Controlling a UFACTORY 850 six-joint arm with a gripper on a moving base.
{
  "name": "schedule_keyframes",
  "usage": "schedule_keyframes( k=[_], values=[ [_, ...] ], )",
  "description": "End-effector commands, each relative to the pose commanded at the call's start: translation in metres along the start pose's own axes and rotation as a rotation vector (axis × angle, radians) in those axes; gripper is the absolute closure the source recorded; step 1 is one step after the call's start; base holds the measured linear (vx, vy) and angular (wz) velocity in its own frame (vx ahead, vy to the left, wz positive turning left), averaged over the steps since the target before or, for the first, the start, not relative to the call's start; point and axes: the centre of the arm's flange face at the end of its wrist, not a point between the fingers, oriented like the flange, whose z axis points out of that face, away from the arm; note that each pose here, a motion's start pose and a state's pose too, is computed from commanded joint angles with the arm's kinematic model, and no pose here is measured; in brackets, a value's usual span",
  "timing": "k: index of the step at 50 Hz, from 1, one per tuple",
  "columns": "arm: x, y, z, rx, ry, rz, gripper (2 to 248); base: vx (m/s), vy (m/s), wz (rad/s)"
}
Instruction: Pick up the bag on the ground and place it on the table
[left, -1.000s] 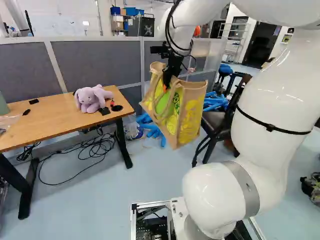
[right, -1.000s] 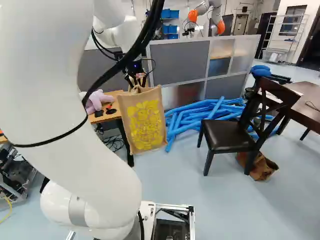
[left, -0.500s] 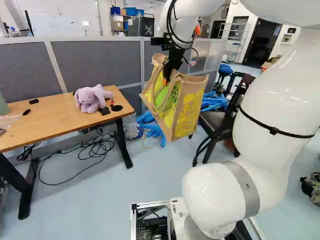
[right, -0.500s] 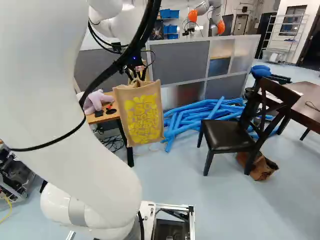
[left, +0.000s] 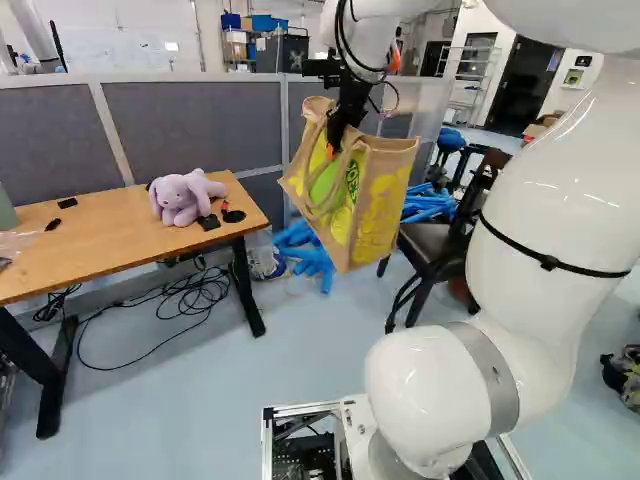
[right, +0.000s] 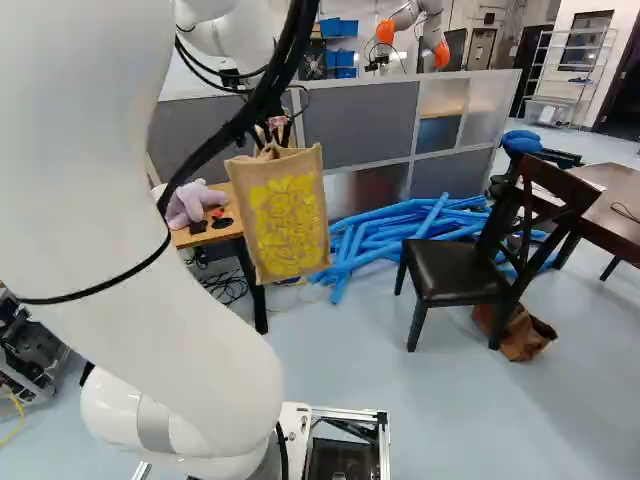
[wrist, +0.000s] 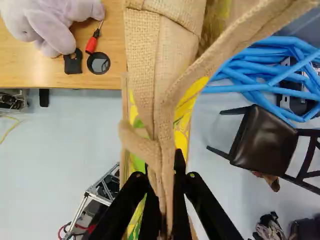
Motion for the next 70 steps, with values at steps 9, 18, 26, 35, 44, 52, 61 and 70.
schedule_keyframes(
  k=[9, 18, 26, 35, 44, 52, 61, 70],
  values=[
    [0.003, 0.0, -0.011, 0.011, -0.018, -0.002, 227, 0.0, 0.0, 0.0],
    [0.003, -0.001, -0.022, 0.024, -0.04, -0.004, 227, 0.0, 0.0, 0.0],
    [0.002, -0.003, -0.033, 0.035, -0.057, -0.006, 227, 0.0, 0.0, 0.0],
    [0.001, -0.004, -0.038, 0.04, -0.066, -0.007, 227, 0.0, 0.0, 0.0],
    [0.001, -0.004, -0.039, 0.041, -0.067, -0.007, 227, 0.0, 0.0, 0.0],
    [0.001, -0.004, -0.039, 0.041, -0.067, -0.007, 227, 0.0, 0.0, 0.0],
    [0.001, -0.004, -0.039, 0.041, -0.067, -0.007, 227, 0.0, 0.0, 0.0],
    [0.001, -0.004, -0.039, 0.041, -0.067, -0.007, 227, -0.017, 0.001, 0.002]
  ],
)
